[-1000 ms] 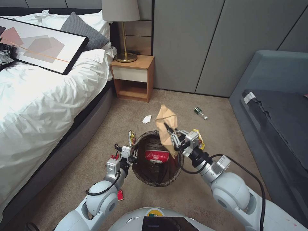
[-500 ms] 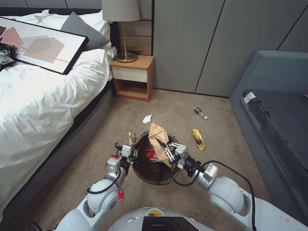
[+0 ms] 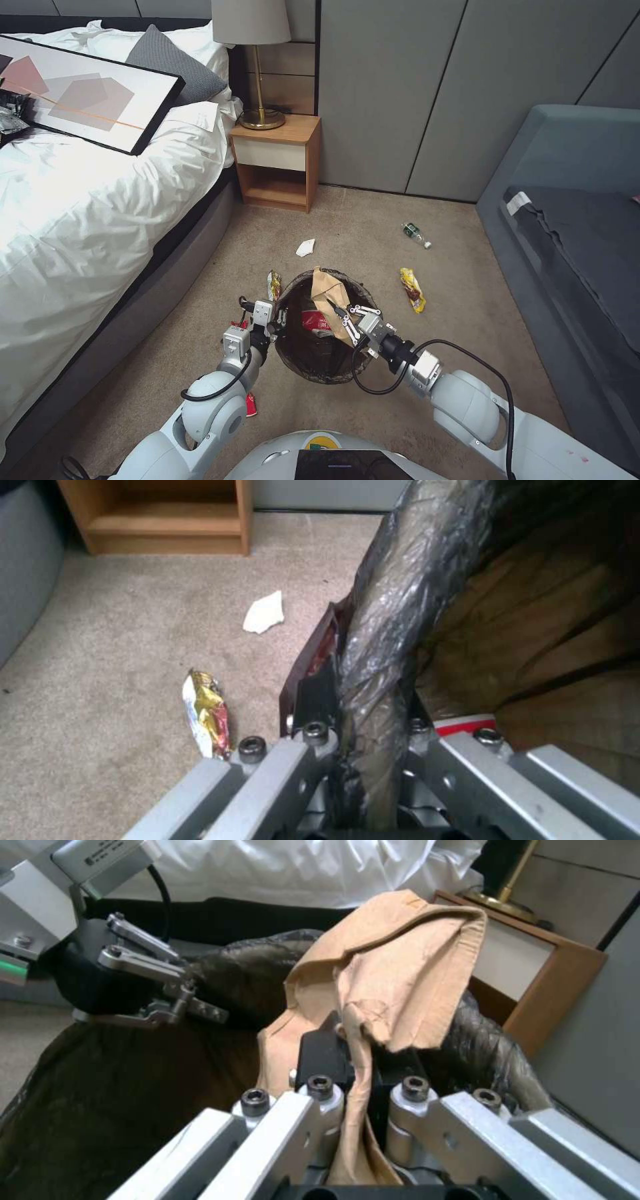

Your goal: Pick up the trash bin, then pick up the garbage from the floor and place it into the trash bin.

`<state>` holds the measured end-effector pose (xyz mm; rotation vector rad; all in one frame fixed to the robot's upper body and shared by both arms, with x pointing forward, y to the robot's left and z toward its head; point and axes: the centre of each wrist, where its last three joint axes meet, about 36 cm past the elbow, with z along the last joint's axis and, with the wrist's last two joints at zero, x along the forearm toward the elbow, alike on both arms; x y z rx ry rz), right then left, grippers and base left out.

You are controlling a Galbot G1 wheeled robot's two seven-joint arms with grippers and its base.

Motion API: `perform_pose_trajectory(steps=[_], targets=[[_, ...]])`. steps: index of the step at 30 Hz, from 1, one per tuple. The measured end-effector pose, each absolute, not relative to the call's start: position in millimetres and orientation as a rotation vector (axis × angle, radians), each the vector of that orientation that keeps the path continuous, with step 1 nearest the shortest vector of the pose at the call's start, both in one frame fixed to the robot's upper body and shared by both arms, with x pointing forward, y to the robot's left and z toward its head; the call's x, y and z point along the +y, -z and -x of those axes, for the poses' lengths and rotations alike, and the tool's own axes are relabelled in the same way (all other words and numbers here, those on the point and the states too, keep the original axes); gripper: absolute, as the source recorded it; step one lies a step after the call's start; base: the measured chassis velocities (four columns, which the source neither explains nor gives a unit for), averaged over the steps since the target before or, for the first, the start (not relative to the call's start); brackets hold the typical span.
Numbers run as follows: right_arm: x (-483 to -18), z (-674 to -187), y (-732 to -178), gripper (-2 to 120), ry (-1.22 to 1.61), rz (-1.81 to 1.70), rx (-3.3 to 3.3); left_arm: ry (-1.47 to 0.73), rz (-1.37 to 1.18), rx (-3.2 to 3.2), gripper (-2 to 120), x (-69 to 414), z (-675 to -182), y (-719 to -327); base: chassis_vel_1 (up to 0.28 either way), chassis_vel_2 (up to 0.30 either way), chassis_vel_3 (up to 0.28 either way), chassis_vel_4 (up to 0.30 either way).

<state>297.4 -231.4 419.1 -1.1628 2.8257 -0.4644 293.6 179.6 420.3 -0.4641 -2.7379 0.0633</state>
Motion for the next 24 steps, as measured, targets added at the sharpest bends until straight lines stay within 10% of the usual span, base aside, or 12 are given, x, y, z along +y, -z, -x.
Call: perform_pose_trajectory(steps=[8, 24], targets=[[-230.7, -297.7, -416.5, 14, 0.489, 1.163, 2.824, -0.063, 0.464, -2.736, 4, 179.8, -292.6, -420.2, 0.000, 0.000, 0.000, 0.000], [-228.6, -296.5, -420.5, 79, 0.464, 1.152, 2.828, -0.067, 0.463, -2.736, 4, 178.4, -294.7, -418.5, 0.000, 0.000, 0.000, 0.000]])
